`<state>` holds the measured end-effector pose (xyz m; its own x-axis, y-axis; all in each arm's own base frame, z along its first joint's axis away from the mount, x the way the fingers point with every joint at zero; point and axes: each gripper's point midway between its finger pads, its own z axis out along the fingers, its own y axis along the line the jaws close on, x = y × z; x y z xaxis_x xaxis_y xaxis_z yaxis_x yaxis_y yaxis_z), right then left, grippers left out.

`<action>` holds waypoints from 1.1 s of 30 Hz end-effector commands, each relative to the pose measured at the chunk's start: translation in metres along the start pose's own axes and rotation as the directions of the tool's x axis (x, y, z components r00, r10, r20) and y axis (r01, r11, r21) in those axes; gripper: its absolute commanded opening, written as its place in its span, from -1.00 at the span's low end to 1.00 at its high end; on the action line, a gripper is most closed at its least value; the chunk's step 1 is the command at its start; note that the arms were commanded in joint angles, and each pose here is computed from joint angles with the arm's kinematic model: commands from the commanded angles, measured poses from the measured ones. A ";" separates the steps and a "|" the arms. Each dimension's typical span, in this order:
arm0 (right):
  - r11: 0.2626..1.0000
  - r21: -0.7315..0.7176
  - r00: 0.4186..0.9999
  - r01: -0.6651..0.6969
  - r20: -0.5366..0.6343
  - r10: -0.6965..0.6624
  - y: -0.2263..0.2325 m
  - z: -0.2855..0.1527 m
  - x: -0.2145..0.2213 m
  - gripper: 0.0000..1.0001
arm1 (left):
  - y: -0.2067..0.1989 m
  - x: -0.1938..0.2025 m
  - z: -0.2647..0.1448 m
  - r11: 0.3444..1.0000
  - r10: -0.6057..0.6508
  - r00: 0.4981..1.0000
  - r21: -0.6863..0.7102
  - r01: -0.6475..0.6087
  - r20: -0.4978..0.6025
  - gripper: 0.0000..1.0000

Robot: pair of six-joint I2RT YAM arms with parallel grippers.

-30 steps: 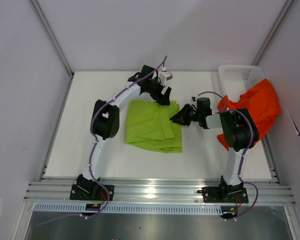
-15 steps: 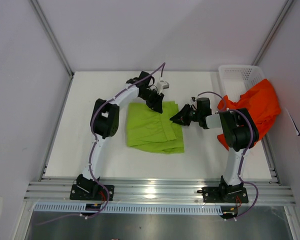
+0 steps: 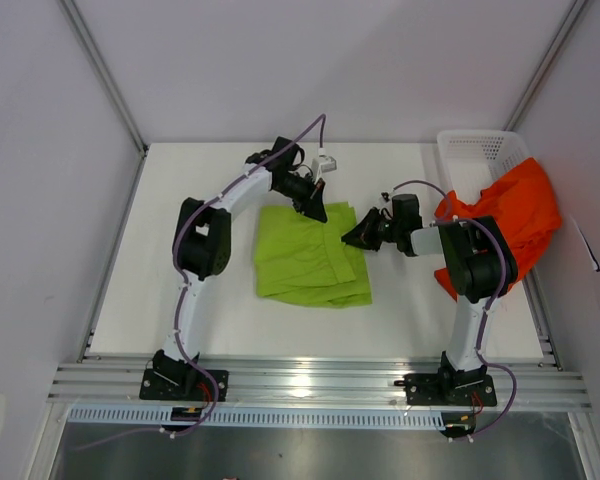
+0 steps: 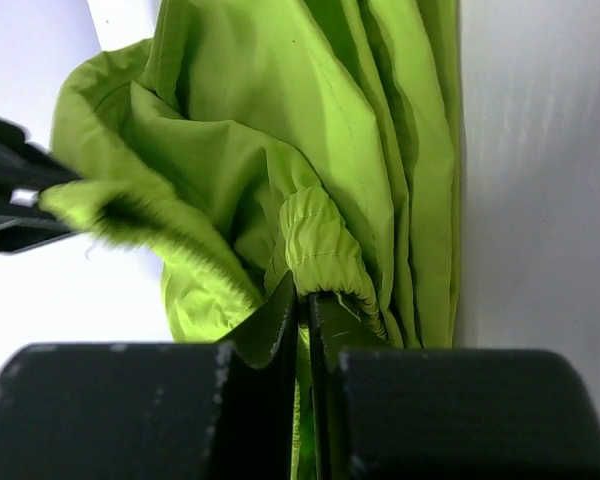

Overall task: Fold and stack the shorts
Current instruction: Fold the shorts

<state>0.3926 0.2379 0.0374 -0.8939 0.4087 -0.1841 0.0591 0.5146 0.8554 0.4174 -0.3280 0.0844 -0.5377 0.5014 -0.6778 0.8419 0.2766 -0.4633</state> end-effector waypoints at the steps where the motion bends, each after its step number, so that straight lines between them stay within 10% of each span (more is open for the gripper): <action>1: 0.993 -0.019 0.992 0.116 0.045 -0.115 0.021 0.001 -0.015 -0.90 | -0.045 -0.040 -0.030 0.986 0.125 0.986 0.100 -0.136 0.108 -1.00; 14: 0.926 -0.204 0.946 0.318 0.002 -0.325 0.094 0.020 -0.014 -0.95 | -0.044 -0.029 -0.034 0.986 0.123 0.989 0.103 -0.130 0.077 -0.99; 22: 0.957 -0.228 0.969 0.181 -0.126 -0.213 0.063 0.055 -0.011 -0.85 | -0.012 -0.015 -0.019 0.999 0.047 0.999 0.023 -0.048 0.018 -0.99; 27: 0.970 -0.183 0.975 0.162 -0.121 -0.185 0.051 0.057 -0.017 0.00 | 0.004 -0.009 -0.011 1.000 0.017 1.000 -0.027 -0.016 0.007 -0.99; 33: 0.969 -0.152 0.977 0.197 -0.045 -0.206 0.070 0.034 -0.037 0.37 | 0.017 -0.003 -0.007 0.997 -0.007 1.000 -0.072 0.006 -0.006 -1.00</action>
<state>0.4300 0.2912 0.0486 -0.9460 0.2278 -0.2307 -0.1095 0.4453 0.8887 0.4242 -0.3128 0.0909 -0.5518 0.4997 -0.6677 0.8338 0.3125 -0.4551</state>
